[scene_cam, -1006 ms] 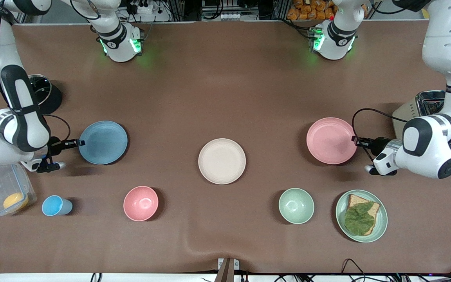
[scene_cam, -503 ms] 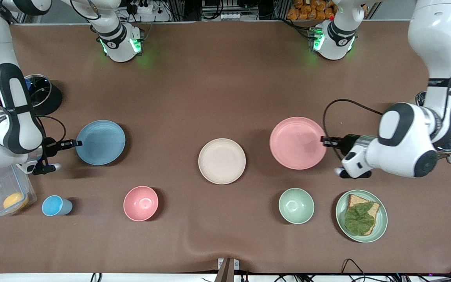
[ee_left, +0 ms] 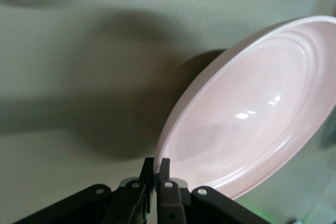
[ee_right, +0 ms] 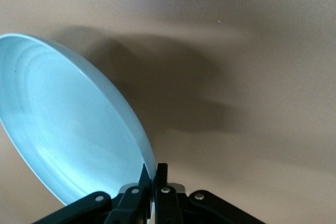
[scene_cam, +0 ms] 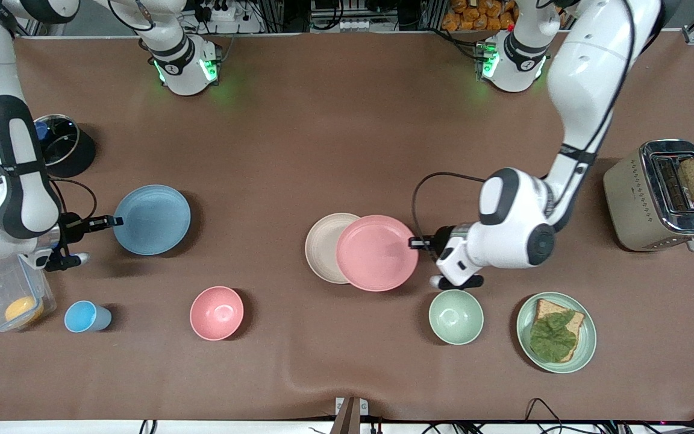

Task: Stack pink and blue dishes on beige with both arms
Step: 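Set the pink plate onto the beige plate with the left gripper, then lower the blue plate onto the pink plate with the right gripper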

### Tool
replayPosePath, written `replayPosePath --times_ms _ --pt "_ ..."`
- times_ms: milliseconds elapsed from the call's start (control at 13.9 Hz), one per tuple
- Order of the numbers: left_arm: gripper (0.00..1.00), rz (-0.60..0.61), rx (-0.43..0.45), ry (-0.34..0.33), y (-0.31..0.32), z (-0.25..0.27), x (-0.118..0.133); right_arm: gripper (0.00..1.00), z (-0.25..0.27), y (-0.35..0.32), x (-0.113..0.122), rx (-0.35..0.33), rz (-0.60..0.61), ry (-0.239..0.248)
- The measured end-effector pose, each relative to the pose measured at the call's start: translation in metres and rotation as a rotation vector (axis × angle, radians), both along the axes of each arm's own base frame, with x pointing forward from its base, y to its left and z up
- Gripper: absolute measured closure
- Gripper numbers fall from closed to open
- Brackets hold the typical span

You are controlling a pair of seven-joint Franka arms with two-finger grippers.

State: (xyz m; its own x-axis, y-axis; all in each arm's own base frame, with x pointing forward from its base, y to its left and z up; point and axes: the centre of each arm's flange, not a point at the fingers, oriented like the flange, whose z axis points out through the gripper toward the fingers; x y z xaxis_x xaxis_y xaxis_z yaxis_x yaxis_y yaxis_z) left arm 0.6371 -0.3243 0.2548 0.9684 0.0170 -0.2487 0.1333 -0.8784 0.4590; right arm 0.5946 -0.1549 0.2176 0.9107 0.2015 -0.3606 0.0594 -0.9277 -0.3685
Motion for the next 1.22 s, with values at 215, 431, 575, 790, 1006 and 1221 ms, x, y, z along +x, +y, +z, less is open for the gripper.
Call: replayPosePath --times_ms 215,431,575,790,1006,1221 --pt "0.94 0.009 0.004 0.005 -0.031 -0.035 -0.013 0.96 0.003 0.001 0.003 0.0 0.002 -0.006" --pt "0.94 -0.001 0.007 0.02 -0.04 -0.045 -0.019 0.96 0.014 0.017 0.011 0.006 0.008 0.01" --pt "0.94 -0.009 0.007 0.021 -0.045 -0.046 -0.023 0.96 0.032 0.051 0.026 -0.008 -0.01 0.04" --pt "0.89 -0.018 0.008 0.022 -0.051 -0.046 -0.026 0.96 0.055 0.13 0.047 -0.017 -0.041 0.051" --pt "0.59 -0.021 0.005 0.003 -0.052 -0.036 -0.023 0.96 0.06 0.21 0.049 -0.021 -0.058 0.078" --pt "0.28 -0.1 0.082 -0.077 -0.035 0.011 -0.008 0.96 0.061 0.261 0.045 -0.016 -0.088 0.101"
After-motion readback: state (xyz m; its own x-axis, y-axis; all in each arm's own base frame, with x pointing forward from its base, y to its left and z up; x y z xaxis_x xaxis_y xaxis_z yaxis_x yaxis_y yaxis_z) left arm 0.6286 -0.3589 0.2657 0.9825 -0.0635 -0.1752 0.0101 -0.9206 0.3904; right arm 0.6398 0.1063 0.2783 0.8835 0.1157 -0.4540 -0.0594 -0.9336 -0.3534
